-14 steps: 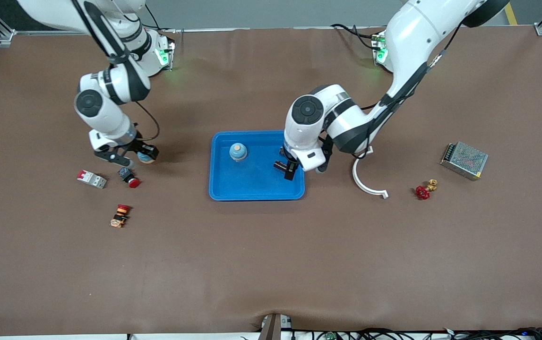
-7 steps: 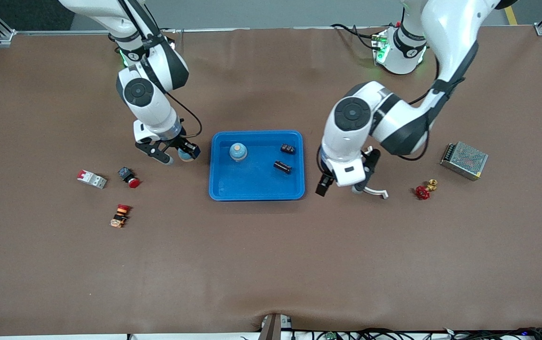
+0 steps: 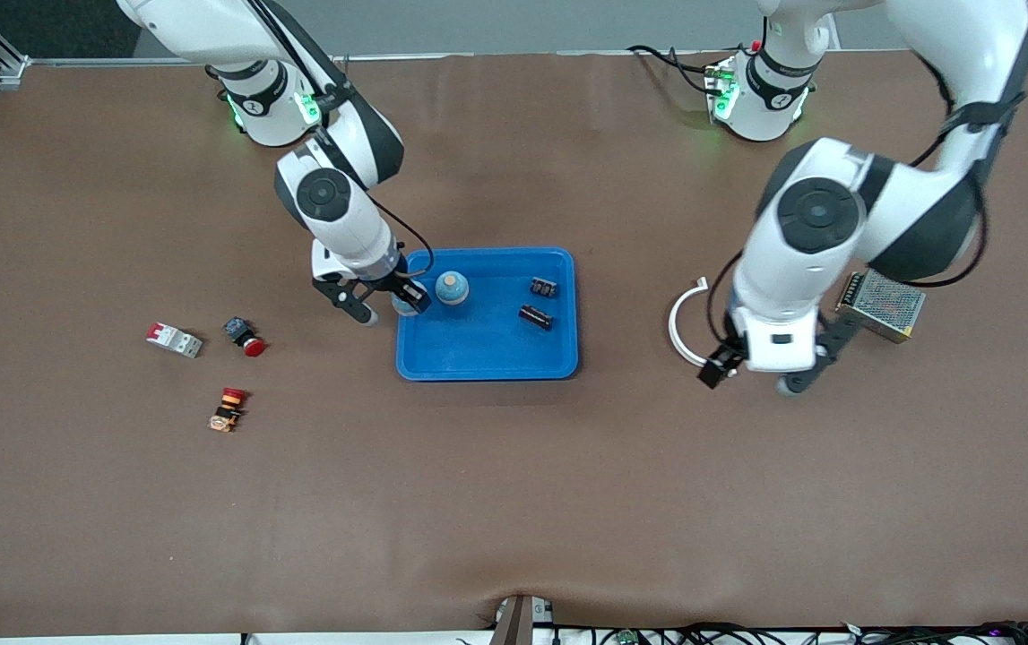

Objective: Place electrolytic capacitor and blue bell in tray
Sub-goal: 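Carry the second bell into the tray with the right gripper while the left gripper withdraws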

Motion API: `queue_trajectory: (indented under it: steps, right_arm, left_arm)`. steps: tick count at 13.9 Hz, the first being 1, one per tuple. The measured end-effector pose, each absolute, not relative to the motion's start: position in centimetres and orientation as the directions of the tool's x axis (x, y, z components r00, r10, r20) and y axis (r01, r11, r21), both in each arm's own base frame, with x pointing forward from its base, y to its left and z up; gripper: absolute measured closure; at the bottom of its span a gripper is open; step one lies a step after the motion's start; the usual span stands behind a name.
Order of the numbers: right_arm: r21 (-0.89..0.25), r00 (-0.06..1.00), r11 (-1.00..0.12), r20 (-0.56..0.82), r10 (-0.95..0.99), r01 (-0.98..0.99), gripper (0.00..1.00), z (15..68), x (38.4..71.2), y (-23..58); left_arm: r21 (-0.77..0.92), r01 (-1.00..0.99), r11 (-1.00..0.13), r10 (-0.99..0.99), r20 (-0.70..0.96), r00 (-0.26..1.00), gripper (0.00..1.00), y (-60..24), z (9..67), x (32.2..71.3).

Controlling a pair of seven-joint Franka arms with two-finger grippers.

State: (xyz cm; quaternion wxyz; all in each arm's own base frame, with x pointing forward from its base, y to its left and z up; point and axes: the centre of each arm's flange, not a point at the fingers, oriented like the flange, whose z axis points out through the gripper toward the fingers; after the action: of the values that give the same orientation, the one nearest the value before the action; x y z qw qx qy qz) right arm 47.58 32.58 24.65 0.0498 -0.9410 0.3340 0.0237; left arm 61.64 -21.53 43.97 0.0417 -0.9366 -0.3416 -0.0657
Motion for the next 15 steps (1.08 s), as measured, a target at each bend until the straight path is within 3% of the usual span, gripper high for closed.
queue_trajectory:
  steps: [5,15]
  right_arm:
    - [-0.083,0.748,-0.744,-0.1,-0.656,-0.663,0.32,22.5,49.2,36.0]
    - [-0.051,0.736,-0.735,-0.061,-0.674,-0.677,0.32,18.5,50.8,37.9]
  left_arm:
    - [-0.138,0.509,-0.85,0.499,0.097,0.861,0.0,-15.1,49.4,61.4]
    - [-0.133,0.251,-0.959,0.248,0.04,0.968,0.0,-6.7,60.1,58.2]
